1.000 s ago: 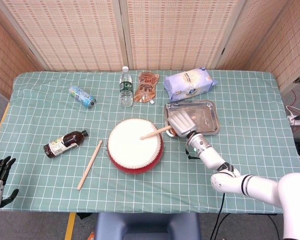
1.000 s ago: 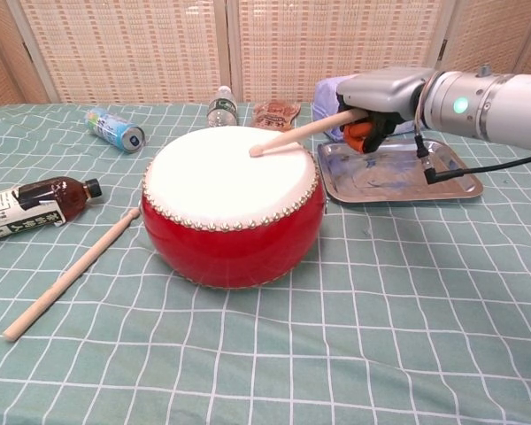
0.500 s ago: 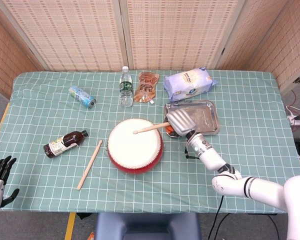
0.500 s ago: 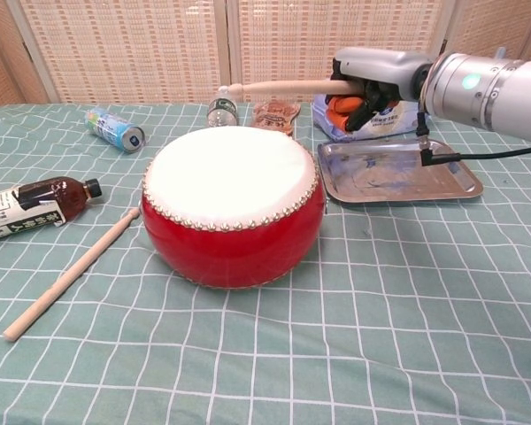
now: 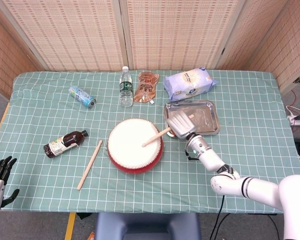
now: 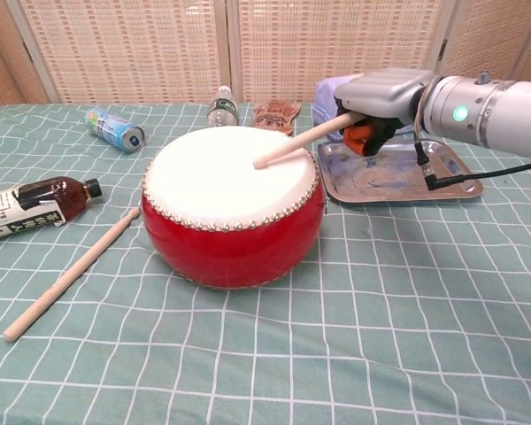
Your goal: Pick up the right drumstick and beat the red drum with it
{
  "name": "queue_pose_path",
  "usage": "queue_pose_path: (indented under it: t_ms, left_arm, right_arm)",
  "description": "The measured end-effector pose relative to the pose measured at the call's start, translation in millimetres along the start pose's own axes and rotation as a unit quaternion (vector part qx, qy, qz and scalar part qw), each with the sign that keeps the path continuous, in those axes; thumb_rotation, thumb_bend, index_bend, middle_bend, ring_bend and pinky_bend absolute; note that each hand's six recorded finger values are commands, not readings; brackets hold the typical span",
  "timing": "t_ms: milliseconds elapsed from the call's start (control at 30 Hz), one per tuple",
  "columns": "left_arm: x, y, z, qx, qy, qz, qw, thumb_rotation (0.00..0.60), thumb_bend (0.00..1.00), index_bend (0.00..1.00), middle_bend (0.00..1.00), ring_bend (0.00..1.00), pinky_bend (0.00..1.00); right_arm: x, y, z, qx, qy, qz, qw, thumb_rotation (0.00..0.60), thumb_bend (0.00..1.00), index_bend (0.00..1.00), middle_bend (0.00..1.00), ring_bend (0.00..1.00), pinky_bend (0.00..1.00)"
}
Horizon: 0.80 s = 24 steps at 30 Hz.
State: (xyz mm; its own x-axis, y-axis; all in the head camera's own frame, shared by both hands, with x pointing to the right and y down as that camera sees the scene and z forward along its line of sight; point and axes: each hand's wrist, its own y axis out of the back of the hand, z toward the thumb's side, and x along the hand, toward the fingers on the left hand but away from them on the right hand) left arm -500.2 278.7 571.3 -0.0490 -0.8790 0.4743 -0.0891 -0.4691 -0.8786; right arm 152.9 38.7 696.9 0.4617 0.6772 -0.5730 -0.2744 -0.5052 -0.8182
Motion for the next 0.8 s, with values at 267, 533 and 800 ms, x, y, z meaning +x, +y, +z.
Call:
queue_pose_path:
  t_ms: [267, 533, 800]
  left_arm:
    - [0.2, 1.0, 0.9, -0.001, -0.001, 0.001, 1.0, 0.6, 0.23, 0.0, 0.0, 0.0, 0.0]
    - [0.5, 0.6, 0.1, 0.001, 0.001, 0.0, 1.0, 0.6, 0.23, 0.0, 0.0, 0.0, 0.0]
    - [1.1, -1.8, -0.1, 0.001, 0.001, -0.004, 1.0, 0.6, 0.23, 0.01, 0.0, 0.0, 0.0]
  right_arm:
    - [3.6, 18.7, 0.4, -0.147, 0.011, -0.037, 0.9883, 0.6, 1.0, 1.0, 1.0, 1.0, 1.0]
    - [3.0, 14.3, -2.1, -0.208, 0.011, -0.032, 0.9776, 0.6, 1.0, 1.0, 1.0, 1.0, 1.0]
    - [-4.1, -7.8, -7.9, -0.036, -0.018, -0.004, 0.9992, 0.6, 1.0, 1.0, 1.0, 1.0, 1.0]
